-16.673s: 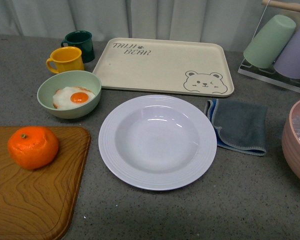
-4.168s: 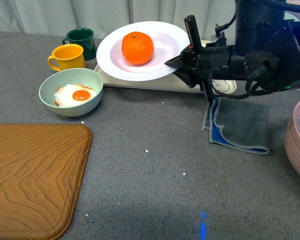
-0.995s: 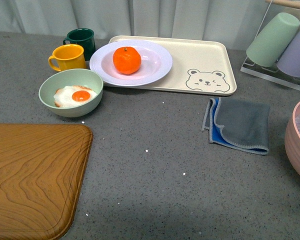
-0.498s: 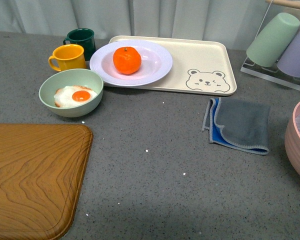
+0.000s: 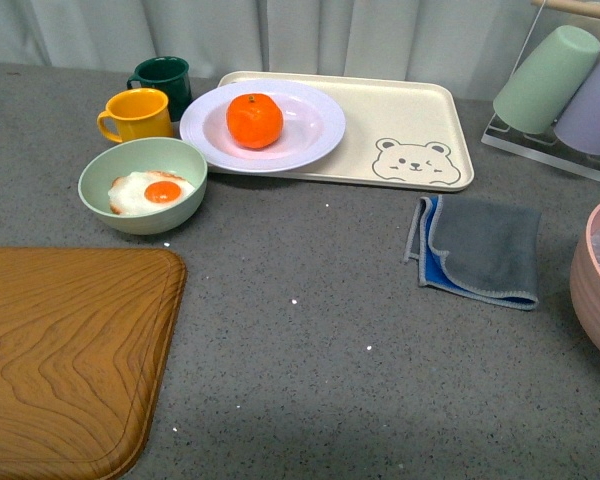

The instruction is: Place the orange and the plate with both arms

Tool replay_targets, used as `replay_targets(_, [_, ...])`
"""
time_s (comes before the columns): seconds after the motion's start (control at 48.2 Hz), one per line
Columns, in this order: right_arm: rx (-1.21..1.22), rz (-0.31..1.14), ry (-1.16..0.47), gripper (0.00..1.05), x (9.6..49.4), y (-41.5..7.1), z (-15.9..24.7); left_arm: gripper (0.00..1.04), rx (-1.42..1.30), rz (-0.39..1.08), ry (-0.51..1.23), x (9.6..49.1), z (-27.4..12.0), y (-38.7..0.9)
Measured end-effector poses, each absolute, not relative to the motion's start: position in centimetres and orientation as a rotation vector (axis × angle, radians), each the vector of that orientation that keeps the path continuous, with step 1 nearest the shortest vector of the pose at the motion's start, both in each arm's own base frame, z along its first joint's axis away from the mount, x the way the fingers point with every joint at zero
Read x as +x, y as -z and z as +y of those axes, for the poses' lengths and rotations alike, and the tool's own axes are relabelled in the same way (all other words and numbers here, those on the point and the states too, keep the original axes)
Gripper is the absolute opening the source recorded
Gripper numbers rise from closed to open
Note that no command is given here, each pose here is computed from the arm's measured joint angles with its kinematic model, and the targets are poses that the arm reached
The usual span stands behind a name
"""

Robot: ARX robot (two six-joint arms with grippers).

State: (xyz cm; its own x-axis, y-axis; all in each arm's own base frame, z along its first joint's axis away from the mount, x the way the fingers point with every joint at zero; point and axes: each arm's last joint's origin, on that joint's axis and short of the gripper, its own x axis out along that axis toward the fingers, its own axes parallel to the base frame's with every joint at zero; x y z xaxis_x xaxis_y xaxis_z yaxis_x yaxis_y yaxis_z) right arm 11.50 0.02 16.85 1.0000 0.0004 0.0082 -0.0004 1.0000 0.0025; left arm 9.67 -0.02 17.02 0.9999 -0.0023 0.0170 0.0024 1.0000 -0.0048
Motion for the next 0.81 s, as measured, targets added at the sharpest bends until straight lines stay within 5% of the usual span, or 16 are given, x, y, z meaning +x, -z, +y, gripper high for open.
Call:
replay_targets(0.539, [0.002,-0.006,-0.003,0.01,9.8,-16.6,0.0,0.98,-0.005,-0.017,0.002,9.7,0.0,-17.0])
replay_targets(0.809, [0.001,-0.003,-0.003,0.48,9.8,-16.5,0.0,0.98,-0.005,-0.017,0.002,9.7,0.0,-17.0])
